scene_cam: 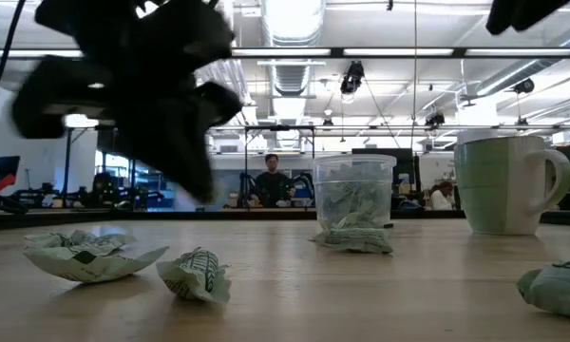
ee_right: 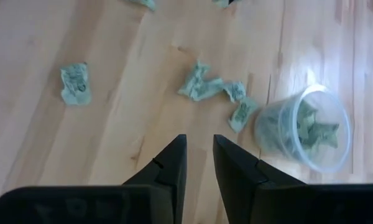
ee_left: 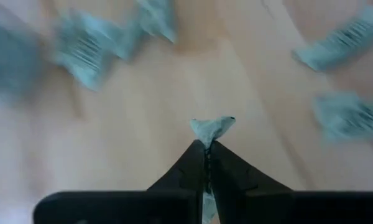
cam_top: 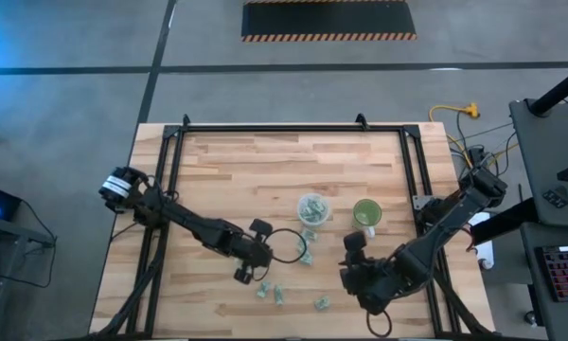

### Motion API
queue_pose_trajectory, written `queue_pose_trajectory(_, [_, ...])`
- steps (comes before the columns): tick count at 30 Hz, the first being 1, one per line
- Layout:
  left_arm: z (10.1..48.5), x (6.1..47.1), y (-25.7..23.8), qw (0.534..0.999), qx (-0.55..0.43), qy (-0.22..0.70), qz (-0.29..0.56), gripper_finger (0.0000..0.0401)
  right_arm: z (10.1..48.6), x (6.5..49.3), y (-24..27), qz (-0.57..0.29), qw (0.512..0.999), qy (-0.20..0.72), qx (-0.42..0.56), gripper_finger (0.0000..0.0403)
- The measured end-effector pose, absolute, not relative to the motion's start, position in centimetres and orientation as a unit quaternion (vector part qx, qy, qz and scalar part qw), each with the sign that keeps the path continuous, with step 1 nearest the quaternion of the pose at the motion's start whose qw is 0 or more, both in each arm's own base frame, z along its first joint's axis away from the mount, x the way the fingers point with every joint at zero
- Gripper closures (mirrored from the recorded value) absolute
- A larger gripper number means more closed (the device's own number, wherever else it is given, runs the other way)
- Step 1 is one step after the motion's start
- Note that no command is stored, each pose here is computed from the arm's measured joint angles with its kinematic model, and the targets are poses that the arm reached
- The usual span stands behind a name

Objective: Pick and place Stevia / Truvia into bins
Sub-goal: Put the green stevia packet into the transparent container

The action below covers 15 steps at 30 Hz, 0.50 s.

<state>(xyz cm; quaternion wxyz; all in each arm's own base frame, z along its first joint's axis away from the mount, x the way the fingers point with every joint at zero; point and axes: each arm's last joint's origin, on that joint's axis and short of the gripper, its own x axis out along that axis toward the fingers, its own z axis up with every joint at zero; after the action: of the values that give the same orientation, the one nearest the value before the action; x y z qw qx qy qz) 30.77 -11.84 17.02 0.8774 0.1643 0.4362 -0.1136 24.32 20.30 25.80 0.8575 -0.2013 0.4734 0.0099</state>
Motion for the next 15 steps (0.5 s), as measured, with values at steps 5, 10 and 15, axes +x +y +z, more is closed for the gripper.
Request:
queue_pose_trajectory(5, [18.9, 32.8, -10.8, 0.899, 0.229, 0.366, -0.071, 0.04, 24.6, 23.9, 19.9, -0.008, 0.85, 0.49, -0.194, 0.0336])
queue_pose_trajectory(10, [20.6, 34.7, -8.3, 0.914, 0.273, 0.301, -0.014, 0.04, 23.3, 23.5, 19.5, -0.015, 0.839, 0.504, -0.204, 0.0339])
queue_pose_trajectory(15, [21.5, 36.0, -4.6, 0.928, 0.258, 0.265, 0.043, 0.0401, 22.9, 23.4, 19.2, -0.028, 0.838, 0.499, -0.217, 0.034])
